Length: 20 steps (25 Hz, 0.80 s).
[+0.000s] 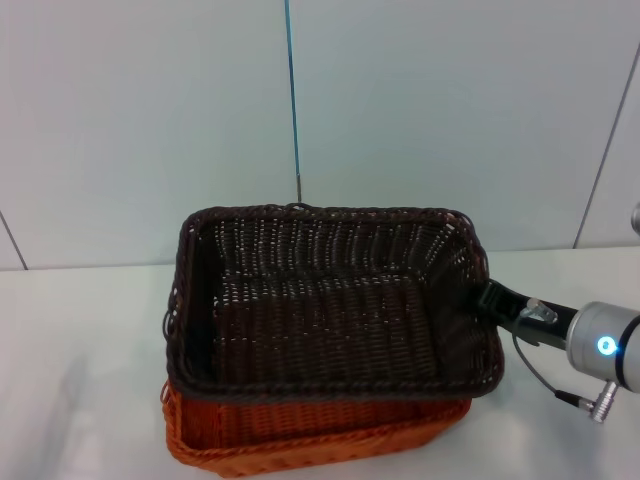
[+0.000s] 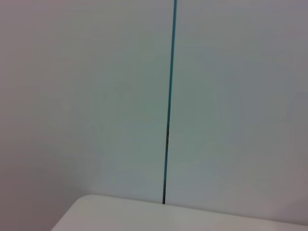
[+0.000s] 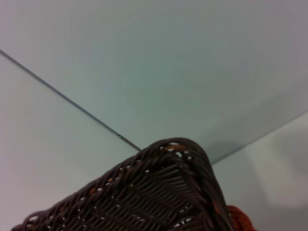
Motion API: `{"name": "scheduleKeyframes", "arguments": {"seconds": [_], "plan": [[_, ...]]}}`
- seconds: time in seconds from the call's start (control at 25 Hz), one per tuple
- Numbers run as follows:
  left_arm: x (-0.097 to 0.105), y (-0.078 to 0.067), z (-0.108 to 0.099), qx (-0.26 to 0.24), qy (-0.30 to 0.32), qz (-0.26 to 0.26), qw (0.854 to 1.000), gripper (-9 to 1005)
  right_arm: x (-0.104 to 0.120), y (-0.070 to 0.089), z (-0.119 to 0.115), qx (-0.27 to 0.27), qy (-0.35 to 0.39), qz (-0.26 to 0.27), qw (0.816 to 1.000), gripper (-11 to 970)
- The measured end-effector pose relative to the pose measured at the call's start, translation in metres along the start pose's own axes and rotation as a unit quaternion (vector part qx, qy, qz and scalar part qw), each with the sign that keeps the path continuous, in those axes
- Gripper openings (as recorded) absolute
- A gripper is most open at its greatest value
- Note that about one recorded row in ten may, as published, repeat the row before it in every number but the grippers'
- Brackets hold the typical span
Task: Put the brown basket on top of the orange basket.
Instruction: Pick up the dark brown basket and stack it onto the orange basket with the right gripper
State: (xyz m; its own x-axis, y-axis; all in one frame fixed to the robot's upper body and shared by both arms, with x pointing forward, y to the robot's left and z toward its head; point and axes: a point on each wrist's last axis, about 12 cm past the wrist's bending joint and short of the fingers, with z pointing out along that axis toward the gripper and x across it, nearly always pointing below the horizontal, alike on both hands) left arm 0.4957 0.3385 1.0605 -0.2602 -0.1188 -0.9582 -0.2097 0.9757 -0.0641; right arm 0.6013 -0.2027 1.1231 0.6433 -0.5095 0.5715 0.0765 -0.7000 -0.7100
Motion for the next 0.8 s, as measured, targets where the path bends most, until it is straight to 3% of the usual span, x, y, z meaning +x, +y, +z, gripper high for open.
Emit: {"name": "scheduleKeyframes", "arguments": {"seconds": [0.32,0.8], "plan": [[-0.002,-0.001,0.000,0.002,0.000,0.000,1.000,796,-0.010,-0.004,0.010,0.006,-0.024,0.008,1.000,144],[-0.002,0.000,-0.001,0.000,0.001,-0.001,1.000,795,-0.012,-0.003,0.010,-0.010,-0.034,-0.038,0.999,144]]}}
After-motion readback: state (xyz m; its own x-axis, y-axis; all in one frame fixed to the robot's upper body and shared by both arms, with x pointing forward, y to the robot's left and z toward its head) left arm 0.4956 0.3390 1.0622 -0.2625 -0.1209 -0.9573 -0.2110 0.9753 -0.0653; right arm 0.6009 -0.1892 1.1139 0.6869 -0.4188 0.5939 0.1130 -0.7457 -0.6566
